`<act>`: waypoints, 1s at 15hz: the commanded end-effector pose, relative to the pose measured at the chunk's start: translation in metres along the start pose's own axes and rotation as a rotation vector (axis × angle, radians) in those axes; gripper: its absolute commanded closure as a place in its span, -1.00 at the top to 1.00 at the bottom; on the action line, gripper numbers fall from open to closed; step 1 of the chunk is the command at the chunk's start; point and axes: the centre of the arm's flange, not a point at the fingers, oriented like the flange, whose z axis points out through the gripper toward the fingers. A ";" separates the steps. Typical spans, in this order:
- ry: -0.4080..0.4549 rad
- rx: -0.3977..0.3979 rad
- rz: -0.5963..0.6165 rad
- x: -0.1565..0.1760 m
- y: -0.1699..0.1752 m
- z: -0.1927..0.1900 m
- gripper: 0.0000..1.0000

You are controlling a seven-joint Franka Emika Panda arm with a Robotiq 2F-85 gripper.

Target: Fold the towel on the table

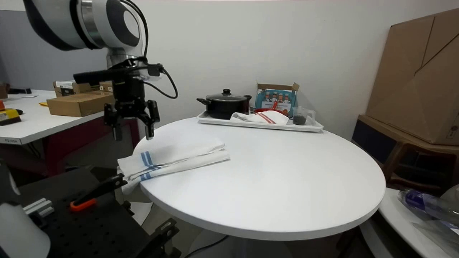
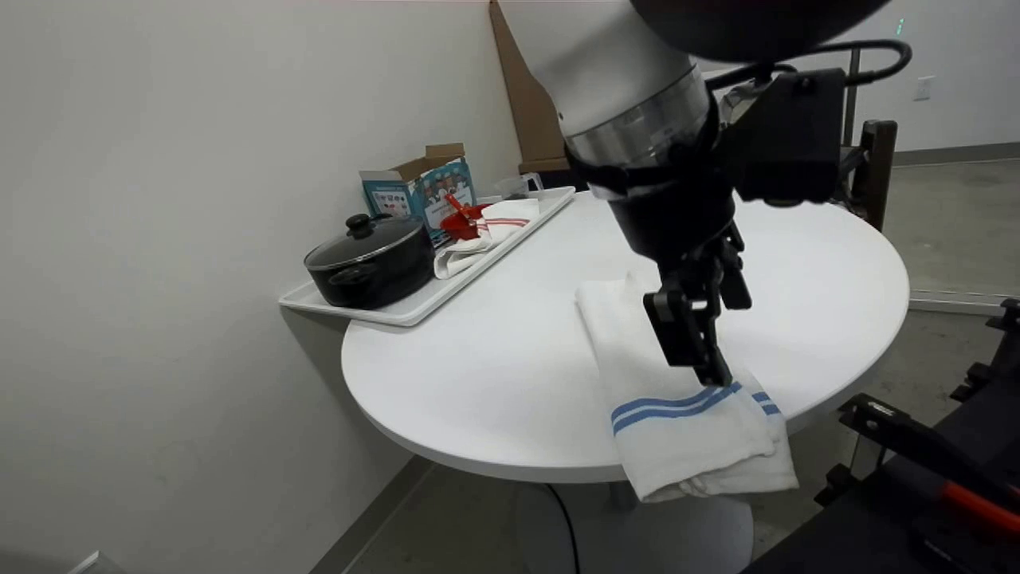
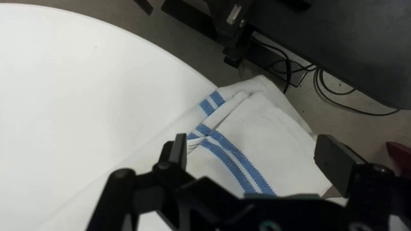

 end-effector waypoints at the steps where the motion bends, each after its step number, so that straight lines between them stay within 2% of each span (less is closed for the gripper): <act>1: 0.034 -0.031 0.040 -0.006 0.034 -0.037 1.00; 3: 0.029 -0.044 0.035 -0.002 0.046 -0.041 1.00; 8: -0.035 -0.061 -0.109 0.005 0.049 -0.022 1.00; 10: -0.037 -0.066 -0.122 0.011 0.053 -0.015 1.00; 12: -0.045 -0.061 -0.158 0.017 0.066 -0.012 1.00; 15: -0.056 -0.055 -0.196 0.031 0.108 -0.009 1.00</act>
